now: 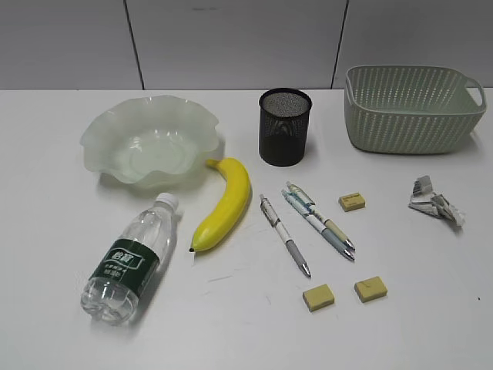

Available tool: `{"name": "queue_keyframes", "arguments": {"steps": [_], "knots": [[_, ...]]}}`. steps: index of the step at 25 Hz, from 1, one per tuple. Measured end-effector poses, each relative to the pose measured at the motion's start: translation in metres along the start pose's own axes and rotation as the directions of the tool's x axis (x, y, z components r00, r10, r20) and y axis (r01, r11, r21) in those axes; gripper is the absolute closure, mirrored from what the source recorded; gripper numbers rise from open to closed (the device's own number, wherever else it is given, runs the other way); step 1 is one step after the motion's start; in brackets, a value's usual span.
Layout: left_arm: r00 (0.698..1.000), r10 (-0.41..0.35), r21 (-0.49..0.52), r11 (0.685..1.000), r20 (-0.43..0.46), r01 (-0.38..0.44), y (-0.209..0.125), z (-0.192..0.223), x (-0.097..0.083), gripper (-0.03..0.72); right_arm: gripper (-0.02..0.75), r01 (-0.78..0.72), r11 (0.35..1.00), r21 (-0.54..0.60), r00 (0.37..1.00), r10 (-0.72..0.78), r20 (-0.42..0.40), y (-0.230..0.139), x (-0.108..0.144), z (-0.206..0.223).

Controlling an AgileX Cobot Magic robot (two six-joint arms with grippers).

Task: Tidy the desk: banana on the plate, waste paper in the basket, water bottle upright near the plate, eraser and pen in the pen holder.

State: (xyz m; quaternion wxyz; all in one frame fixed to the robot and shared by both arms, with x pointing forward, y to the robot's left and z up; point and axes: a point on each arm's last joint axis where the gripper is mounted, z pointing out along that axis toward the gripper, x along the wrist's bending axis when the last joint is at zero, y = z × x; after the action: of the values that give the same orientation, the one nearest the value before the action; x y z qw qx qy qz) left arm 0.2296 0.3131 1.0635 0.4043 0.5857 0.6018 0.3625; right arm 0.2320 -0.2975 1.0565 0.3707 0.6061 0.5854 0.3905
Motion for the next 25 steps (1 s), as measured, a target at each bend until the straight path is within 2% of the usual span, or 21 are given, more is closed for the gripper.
{"name": "queue_keyframes", "arguments": {"steps": [25], "knots": [[1.000,-0.003,0.001,1.000,0.005,0.003,-0.0001,0.0000,-0.0005,0.452,0.408,0.000,1.000,0.000,1.000,0.000,0.000,0.0000,0.0000,0.0000]]}}
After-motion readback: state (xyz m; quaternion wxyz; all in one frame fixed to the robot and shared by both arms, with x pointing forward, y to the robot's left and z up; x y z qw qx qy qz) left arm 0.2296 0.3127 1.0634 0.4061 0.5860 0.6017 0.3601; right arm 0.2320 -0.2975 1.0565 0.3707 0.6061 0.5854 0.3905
